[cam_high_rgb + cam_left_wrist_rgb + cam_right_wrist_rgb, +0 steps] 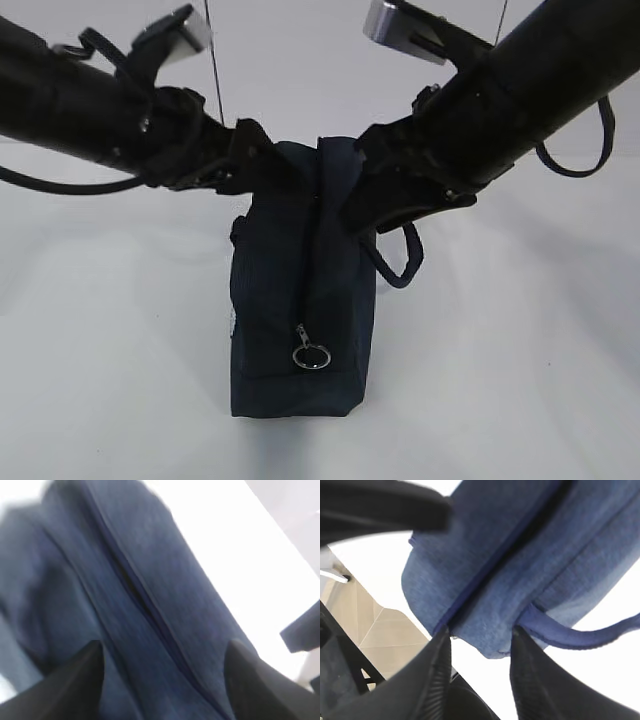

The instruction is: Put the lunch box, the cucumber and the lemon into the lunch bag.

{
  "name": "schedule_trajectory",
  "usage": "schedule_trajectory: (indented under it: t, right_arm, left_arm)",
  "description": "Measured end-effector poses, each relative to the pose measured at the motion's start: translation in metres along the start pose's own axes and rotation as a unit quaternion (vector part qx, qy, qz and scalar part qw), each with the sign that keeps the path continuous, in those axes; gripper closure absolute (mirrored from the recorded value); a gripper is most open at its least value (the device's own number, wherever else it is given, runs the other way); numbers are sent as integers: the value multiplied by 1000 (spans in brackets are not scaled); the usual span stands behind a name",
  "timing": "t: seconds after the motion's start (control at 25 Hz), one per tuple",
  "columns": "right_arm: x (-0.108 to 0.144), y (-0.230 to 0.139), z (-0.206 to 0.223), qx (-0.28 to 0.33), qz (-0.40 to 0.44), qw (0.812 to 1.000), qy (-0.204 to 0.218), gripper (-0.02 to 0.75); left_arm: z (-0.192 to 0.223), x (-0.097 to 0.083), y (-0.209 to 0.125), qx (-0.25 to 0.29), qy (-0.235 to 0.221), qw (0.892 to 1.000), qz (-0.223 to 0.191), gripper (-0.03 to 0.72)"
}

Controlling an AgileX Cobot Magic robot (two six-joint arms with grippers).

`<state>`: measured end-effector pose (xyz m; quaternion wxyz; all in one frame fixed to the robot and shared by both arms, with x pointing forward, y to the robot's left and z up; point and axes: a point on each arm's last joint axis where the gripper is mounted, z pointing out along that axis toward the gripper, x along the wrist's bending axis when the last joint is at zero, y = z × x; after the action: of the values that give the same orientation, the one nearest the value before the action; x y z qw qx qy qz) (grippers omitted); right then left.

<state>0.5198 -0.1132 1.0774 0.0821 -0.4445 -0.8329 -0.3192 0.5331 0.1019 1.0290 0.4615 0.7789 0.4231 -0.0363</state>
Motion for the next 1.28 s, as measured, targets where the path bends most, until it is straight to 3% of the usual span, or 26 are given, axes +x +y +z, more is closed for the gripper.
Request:
schedule_trajectory:
  t: [0.16,0.44,0.72,0.96,1.16,1.28]
  right_arm:
    - [3,4,-5,-4,-6,1000,4,416]
    - [1,1,-5,19,-20,1000,-10,413]
    - [-6,-2,-6,36,-44,997,-46,412]
    - [-14,15,-30,29,-94,983,-156,412]
    - [-23,31,-57,10,-130,954,-269,412]
    - [-31,35,-63,5,-158,934,-321,411]
  left_arm:
    - [-33,-7,16,-54,39,997,49,154]
    - [-72,-6,24,-77,105,982,136,157]
    - [-87,0,22,-46,185,946,263,195]
    - [-92,6,29,-66,232,922,302,209]
    - [-96,8,39,-112,268,906,307,228]
    - [-101,10,46,-146,295,891,311,239]
